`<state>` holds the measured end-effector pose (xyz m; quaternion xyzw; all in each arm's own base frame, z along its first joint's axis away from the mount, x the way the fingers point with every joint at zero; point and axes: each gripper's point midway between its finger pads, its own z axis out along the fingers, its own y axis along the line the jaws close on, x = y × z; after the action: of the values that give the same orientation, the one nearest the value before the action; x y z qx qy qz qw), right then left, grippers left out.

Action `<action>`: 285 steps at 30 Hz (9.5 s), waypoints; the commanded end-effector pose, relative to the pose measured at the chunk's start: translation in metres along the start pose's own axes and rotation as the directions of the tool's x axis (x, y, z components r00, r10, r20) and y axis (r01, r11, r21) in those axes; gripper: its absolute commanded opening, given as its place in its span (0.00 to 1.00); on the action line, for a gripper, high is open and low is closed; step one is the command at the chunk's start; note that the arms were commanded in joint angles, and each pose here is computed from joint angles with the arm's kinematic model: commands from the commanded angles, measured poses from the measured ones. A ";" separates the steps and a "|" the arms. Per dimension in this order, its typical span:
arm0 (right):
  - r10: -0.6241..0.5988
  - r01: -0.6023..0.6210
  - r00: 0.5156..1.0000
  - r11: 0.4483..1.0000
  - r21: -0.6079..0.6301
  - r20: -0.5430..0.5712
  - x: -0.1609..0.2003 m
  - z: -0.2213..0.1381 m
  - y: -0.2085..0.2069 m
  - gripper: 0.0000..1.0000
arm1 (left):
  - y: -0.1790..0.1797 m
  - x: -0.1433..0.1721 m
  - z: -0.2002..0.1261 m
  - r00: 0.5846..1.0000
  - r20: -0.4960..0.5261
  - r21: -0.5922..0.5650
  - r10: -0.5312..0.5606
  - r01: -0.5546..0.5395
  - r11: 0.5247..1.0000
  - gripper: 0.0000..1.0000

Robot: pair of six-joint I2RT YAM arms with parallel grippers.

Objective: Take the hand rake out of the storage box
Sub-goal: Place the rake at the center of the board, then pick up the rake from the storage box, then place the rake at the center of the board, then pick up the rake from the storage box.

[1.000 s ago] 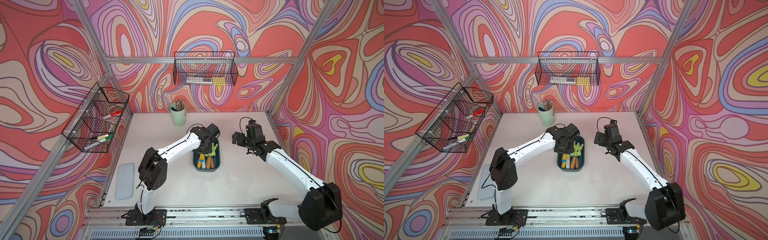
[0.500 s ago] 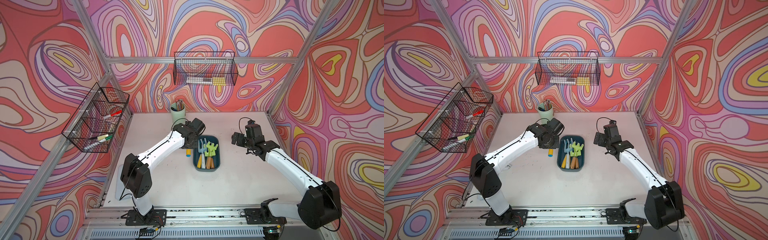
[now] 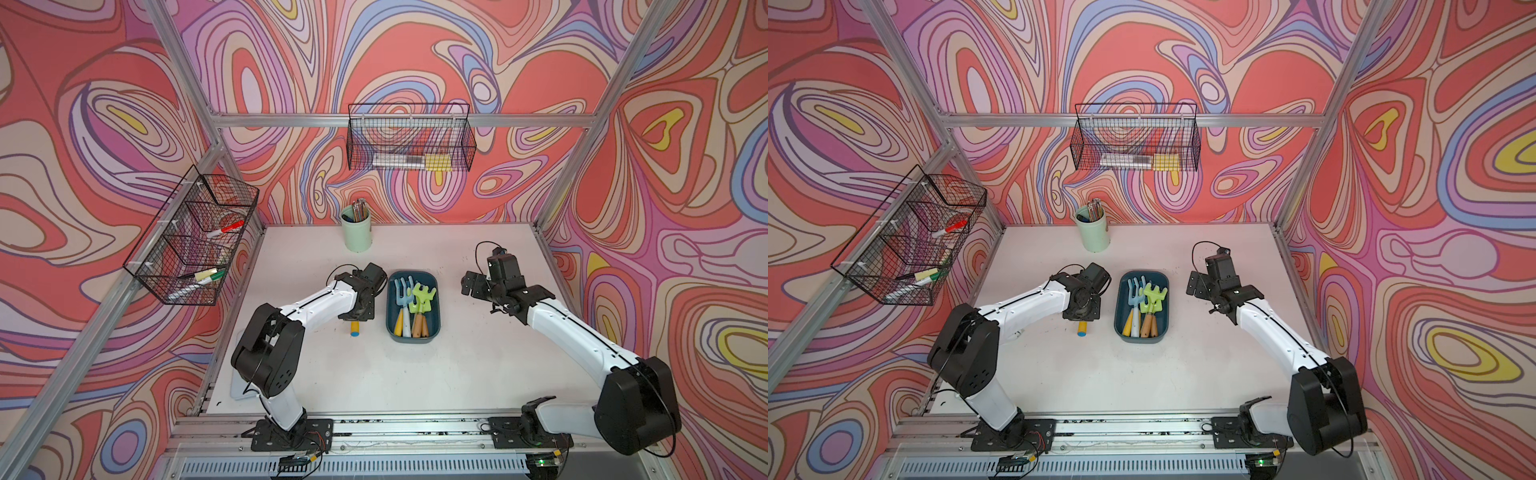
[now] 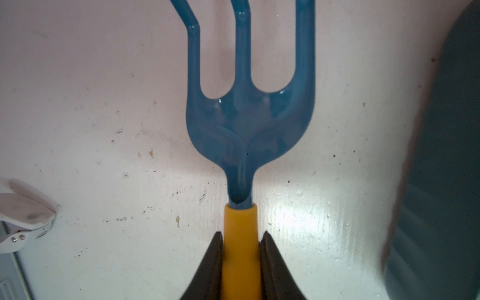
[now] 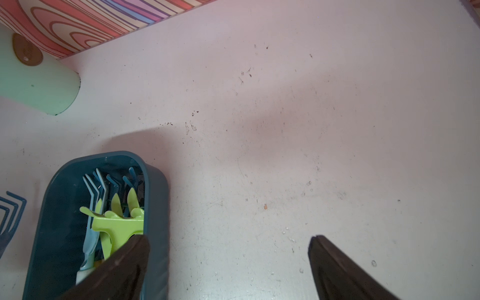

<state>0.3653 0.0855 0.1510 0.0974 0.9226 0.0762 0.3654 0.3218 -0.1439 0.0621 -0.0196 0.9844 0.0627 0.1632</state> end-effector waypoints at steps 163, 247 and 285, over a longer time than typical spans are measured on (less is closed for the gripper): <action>-0.004 0.004 0.999 1.000 0.011 -0.033 0.004 -0.002 0.003 0.98 | 0.065 -0.018 -0.019 0.993 0.072 -0.103 -0.089 0.097 0.990 0.05; -0.125 0.123 0.990 0.992 -0.040 -0.063 0.004 -0.017 0.051 0.98 | 0.058 -0.026 -0.025 0.995 0.057 -0.031 -0.078 0.080 0.996 0.45; -0.077 0.094 0.991 0.984 0.151 -0.112 0.014 0.001 -0.006 0.98 | -0.192 0.007 -0.054 0.960 0.093 0.197 0.263 -0.277 0.940 0.49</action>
<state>0.3563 0.0827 0.1452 0.0866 0.9433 -0.0055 0.3205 0.3066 -0.3396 0.0918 0.1294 0.9737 -0.0308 0.1850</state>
